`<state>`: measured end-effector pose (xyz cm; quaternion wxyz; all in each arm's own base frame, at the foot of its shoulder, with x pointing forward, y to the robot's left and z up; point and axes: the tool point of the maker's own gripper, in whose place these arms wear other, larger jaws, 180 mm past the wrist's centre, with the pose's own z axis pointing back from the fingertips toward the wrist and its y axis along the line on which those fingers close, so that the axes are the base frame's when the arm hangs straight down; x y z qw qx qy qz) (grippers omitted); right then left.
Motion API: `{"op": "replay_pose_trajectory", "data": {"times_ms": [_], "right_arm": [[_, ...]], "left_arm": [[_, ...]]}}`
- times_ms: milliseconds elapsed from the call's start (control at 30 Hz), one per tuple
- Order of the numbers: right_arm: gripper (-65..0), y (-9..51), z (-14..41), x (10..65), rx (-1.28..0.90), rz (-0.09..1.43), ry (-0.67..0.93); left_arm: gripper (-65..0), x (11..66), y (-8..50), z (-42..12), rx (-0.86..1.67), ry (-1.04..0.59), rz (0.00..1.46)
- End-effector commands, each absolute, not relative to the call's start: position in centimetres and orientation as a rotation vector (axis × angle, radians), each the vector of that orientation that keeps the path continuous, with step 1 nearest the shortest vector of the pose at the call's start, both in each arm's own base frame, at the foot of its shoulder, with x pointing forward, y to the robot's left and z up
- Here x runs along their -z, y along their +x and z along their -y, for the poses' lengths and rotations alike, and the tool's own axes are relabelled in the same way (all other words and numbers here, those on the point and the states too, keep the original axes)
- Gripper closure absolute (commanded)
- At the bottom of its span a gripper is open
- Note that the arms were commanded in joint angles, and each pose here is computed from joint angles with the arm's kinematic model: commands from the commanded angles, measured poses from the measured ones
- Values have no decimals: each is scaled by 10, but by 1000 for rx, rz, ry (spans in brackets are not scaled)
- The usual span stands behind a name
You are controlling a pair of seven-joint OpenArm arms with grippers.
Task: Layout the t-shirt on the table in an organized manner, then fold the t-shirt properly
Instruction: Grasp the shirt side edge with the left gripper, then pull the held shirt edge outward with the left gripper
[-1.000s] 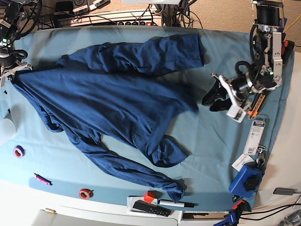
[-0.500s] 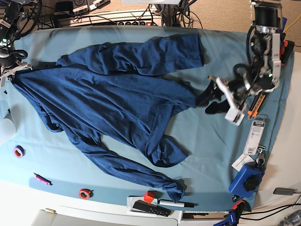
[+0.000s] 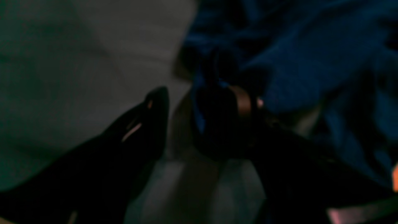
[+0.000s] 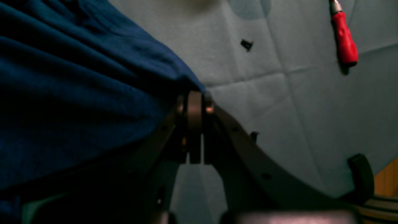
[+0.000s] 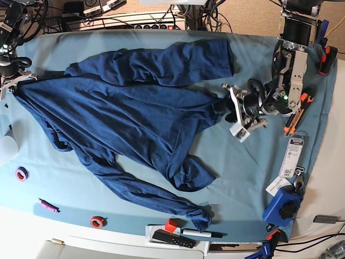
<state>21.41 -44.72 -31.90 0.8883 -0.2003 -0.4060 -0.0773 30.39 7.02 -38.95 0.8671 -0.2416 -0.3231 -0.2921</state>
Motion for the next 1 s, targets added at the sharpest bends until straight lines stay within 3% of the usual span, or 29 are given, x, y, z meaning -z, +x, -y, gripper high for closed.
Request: {"op": "replay_pose_trajectory", "data": {"times_ms": [0, 200, 267, 333, 367, 633, 767, 967], "right_arm": [[0, 221, 455, 301, 147, 887, -453], [0, 221, 455, 301, 148, 887, -452], [0, 221, 455, 301, 147, 887, -452], [0, 221, 455, 301, 147, 887, -453], [0, 221, 455, 301, 148, 887, -452], [0, 221, 455, 301, 148, 885, -452], [0, 221, 455, 301, 148, 885, -452], [0, 221, 455, 301, 149, 883, -452]], "left_arm": [[-296, 378, 312, -73, 610, -512, 714], [-275, 372, 308, -75, 614, -565, 714], [-195, 371, 308, -75, 610, -572, 715], [-33, 369, 310, -74, 609, -573, 725], [0, 367, 312, -74, 607, -574, 736], [0, 297, 358, -124, 506, -510, 988], [0, 246, 365, -157, 394, -590, 1104], [0, 263, 336, -185, 355, -599, 982]]}}
